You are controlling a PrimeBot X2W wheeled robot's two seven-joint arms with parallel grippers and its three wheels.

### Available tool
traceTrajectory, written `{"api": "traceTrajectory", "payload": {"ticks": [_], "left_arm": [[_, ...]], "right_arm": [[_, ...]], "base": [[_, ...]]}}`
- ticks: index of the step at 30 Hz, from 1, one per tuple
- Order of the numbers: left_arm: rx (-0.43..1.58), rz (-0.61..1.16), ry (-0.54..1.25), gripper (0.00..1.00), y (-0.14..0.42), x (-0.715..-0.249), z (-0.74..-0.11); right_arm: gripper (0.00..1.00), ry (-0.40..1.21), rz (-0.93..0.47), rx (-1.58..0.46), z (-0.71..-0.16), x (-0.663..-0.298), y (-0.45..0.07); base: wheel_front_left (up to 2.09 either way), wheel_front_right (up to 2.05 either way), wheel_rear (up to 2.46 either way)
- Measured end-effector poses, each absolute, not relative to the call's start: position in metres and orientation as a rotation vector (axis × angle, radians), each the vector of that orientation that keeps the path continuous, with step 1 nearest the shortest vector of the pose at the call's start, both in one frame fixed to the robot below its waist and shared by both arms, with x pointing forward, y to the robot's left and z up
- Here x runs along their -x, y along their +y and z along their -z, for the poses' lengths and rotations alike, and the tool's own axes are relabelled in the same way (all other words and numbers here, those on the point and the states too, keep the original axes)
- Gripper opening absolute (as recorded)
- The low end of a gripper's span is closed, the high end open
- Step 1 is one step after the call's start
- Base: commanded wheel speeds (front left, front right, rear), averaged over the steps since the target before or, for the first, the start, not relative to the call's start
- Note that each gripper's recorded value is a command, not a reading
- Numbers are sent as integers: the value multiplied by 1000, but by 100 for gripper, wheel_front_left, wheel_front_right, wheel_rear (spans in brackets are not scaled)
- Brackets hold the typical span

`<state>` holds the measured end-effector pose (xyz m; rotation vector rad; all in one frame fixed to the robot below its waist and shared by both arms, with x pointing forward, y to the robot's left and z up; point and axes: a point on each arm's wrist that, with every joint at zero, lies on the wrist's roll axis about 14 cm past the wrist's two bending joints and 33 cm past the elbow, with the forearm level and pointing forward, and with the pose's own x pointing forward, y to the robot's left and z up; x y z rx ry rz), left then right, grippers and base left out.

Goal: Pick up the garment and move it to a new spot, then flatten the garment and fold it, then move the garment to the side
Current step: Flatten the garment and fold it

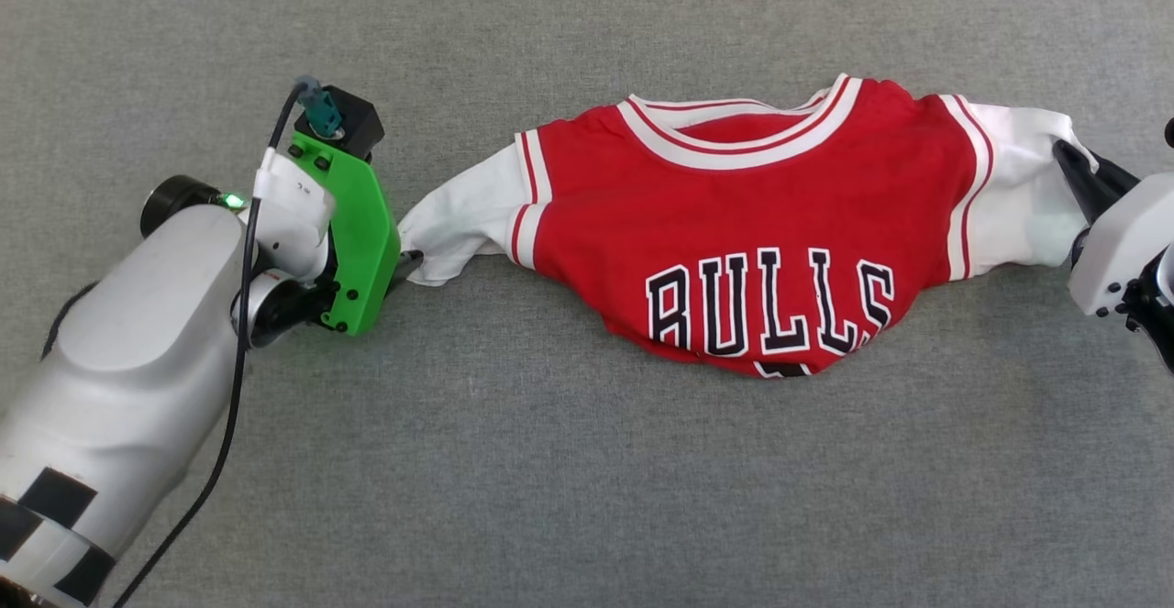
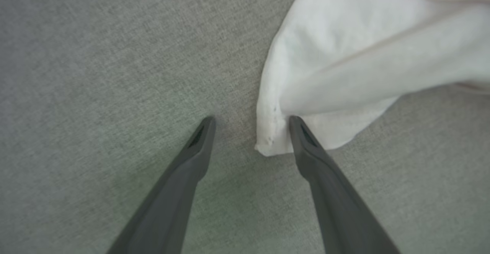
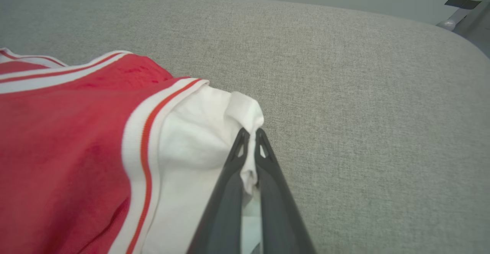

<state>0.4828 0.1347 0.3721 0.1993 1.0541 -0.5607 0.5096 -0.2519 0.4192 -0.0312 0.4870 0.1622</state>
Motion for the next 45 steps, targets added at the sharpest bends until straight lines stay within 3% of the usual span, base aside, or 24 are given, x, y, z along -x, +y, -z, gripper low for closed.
{"api": "traceTrajectory", "payload": {"ticks": [8,9,10,11,17,22,35,45], "left_arm": [[-182,592,1126,100,132,-481,-361],[-178,596,1131,87,131,-480,-361],[-176,600,1135,36,131,-480,-361],[-176,604,1141,0,131,-480,-361],[-195,626,1139,0,127,-475,-360],[-205,632,1011,0,124,-481,-377],[-279,616,431,0,128,-519,-513],[-355,580,19,0,122,-513,-648]], "right_arm": [[0,499,-165,39,-413,-514,-252],[0,501,-166,40,-412,-515,-251],[0,500,-167,40,-412,-515,-251],[0,502,-170,41,-411,-516,-250],[0,479,-184,42,-416,-519,-243],[0,425,-185,48,-434,-520,-243],[0,180,-189,91,-534,-521,-248],[0,-17,-189,123,-626,-509,-251]], "base": [[0,0,0],[0,0,0],[0,0,0],[0,0,0],[0,0,0],[0,0,0],[0,0,0],[0,0,0]]}}
